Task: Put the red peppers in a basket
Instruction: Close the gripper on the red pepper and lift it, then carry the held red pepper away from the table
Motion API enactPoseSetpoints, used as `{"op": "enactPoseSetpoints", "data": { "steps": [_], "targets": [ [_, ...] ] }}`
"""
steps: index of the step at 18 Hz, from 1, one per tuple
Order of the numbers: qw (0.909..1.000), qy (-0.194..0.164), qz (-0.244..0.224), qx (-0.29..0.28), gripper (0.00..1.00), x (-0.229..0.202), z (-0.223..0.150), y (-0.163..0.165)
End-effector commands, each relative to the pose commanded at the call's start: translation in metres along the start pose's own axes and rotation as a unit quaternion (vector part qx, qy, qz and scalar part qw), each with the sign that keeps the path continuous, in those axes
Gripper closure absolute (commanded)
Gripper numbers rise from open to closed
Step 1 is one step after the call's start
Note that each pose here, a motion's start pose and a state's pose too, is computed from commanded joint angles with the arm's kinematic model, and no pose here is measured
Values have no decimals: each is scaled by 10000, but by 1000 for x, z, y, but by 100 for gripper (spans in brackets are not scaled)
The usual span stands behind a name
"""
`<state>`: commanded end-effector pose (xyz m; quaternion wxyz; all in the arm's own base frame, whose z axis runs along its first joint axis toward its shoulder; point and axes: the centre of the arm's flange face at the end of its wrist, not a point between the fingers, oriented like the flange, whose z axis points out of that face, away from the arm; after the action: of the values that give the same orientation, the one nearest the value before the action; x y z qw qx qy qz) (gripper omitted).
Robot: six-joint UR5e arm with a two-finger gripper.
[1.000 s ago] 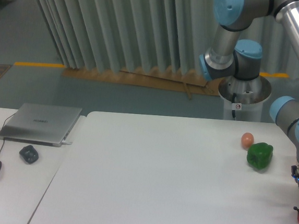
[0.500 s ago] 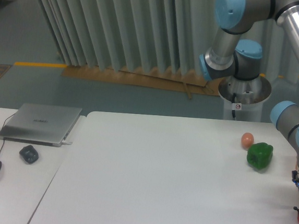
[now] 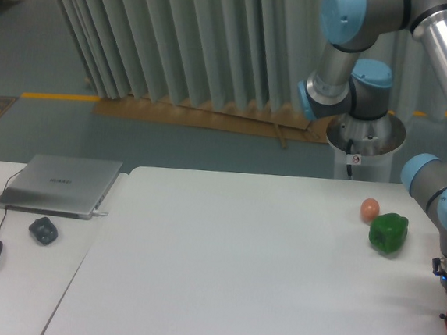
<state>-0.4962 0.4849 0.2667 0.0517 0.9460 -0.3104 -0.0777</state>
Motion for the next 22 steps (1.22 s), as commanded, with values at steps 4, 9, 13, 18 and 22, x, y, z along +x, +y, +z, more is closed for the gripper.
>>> {"op": "enactPoseSetpoints", "data": {
  "steps": [4, 9, 13, 18, 22],
  "targets": [
    [10000, -19, -18, 2, 48, 2, -5, -2],
    [9998, -169, -130, 35, 48, 19, -46, -3],
    [9989, -53, -296, 347, 48, 33, -83, 0],
    [9957, 13, -596, 710, 48, 39, -102, 9],
    [9950, 99, -726, 676, 48, 40, -105, 31]
  ]
}}
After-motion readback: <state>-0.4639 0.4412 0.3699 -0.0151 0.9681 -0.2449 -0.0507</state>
